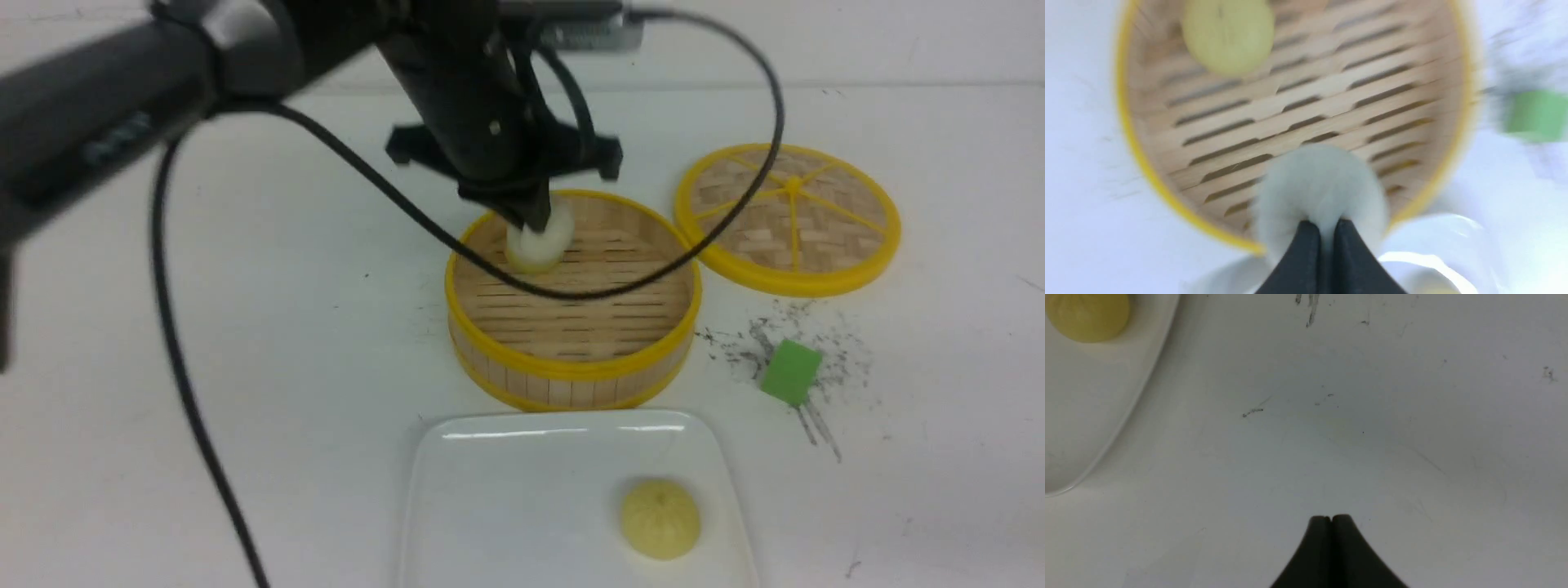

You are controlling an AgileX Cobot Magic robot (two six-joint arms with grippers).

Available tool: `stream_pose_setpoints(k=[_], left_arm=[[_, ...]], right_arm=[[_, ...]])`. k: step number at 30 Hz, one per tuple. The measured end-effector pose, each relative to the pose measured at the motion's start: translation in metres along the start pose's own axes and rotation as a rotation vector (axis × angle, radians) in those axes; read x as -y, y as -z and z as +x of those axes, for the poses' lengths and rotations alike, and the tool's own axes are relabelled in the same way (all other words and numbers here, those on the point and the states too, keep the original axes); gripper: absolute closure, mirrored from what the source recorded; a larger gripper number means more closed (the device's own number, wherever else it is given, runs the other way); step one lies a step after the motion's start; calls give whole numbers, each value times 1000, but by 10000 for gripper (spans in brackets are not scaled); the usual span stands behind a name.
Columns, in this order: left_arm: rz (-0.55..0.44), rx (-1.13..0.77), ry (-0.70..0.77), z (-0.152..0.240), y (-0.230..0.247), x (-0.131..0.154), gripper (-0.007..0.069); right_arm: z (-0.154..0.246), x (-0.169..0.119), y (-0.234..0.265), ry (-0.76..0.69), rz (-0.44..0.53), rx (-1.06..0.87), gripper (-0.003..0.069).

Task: Put the steamed buns into the plate on the white tablecloth.
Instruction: 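Carry the bun from the bamboo steamer to the plate with the left gripper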

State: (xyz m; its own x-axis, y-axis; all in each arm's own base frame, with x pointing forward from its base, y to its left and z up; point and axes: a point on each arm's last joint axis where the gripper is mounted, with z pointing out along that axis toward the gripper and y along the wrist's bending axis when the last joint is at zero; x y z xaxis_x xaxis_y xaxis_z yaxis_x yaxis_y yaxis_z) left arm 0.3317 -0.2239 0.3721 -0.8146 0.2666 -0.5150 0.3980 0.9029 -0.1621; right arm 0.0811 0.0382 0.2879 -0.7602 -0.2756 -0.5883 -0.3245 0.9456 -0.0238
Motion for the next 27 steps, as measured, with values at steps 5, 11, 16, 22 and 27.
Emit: stream_pose_setpoints(k=[5,11,16,22,27], left_arm=[[-9,80,-17,9,69,-1,601],[86,-63,34,44,54,2,601],[51,-306,115,87,-8,-8,595],[12,-405,124,130,-74,-5,580],[10,-427,113,140,-99,5,545]], right_arm=[[0,0,0,-2,-3,-1,664],[0,0,0,-2,-4,1,659],[-1,-1,0,-1,-6,10,657],[-4,-1,0,-1,-16,39,652],[-5,-2,0,0,-19,52,648]])
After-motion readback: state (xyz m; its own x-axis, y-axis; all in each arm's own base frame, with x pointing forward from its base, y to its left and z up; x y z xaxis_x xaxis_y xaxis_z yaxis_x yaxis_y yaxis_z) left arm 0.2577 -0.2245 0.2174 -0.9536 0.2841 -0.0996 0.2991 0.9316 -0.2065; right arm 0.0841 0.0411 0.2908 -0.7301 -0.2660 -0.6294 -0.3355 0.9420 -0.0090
